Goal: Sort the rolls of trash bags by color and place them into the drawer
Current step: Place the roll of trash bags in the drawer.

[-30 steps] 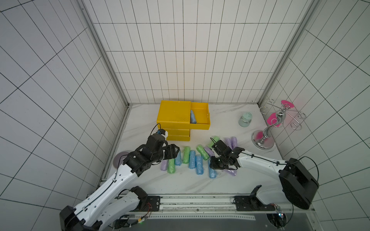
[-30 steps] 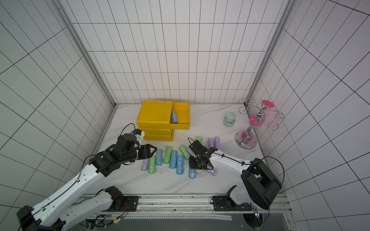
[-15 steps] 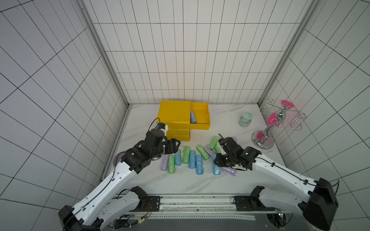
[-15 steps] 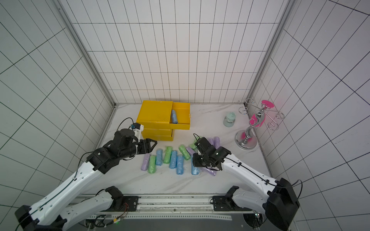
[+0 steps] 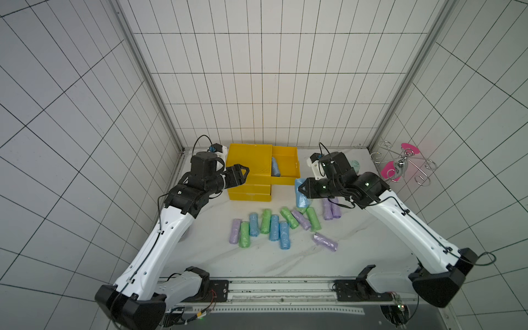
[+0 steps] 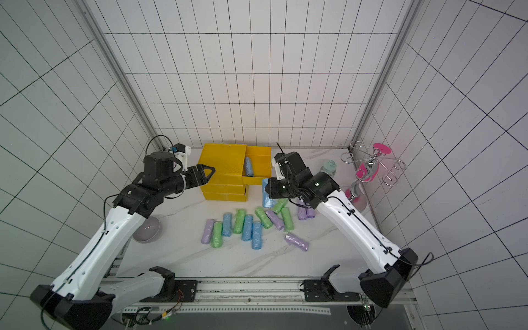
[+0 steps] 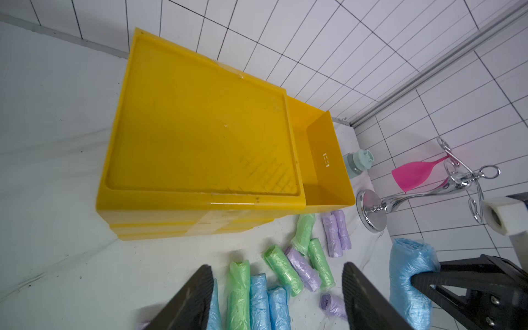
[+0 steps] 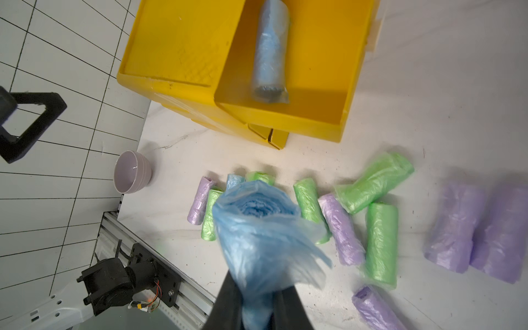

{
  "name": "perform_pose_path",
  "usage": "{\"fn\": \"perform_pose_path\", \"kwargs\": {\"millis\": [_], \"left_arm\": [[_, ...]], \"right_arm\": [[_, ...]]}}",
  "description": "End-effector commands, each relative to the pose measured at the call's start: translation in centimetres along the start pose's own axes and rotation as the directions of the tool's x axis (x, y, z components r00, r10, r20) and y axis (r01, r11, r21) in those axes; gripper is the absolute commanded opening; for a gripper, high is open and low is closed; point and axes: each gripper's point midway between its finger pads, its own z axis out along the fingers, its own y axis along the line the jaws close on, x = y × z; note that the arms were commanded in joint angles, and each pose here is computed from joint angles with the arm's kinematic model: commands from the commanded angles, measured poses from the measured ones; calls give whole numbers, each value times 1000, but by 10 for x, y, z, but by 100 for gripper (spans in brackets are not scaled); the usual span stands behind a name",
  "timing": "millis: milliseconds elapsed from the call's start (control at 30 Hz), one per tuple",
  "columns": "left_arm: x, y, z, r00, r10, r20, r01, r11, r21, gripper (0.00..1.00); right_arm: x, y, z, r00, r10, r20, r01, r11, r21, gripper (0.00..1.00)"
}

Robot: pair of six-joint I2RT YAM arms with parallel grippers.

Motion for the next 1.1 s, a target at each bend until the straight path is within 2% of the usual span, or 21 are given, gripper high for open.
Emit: {"fn": "perform_pose_path", "kwargs": {"millis": [0, 233, 433, 733, 967, 1067], "left_arm": [[-28, 1, -10, 999, -3, 39, 2, 999, 40, 72], [-59, -7, 3, 1000, -20, 6, 19, 995, 96, 73], [-61, -9, 17, 999, -28, -19, 30, 993, 114, 72], [-46, 8, 27, 999, -22, -47, 25, 997, 67, 72], [-38, 20, 27, 998, -31, -53, 34, 998, 47, 72], [-34, 21, 27, 998, -34, -57, 37, 998, 48, 72]], "right_arm": [[-30, 10, 4, 998, -65, 18, 65, 998, -9, 5], [-97, 13, 40, 996, -78, 46, 78, 997, 3, 6], [-131, -11, 82, 997, -72, 13, 71, 995, 76, 6], [-121, -40, 139, 996, -32, -88, 41, 993, 109, 5], [-107, -30, 167, 988, 20, -155, -18, 1000, 11, 6], [-107, -27, 168, 987, 36, -160, -38, 999, -7, 14]]}}
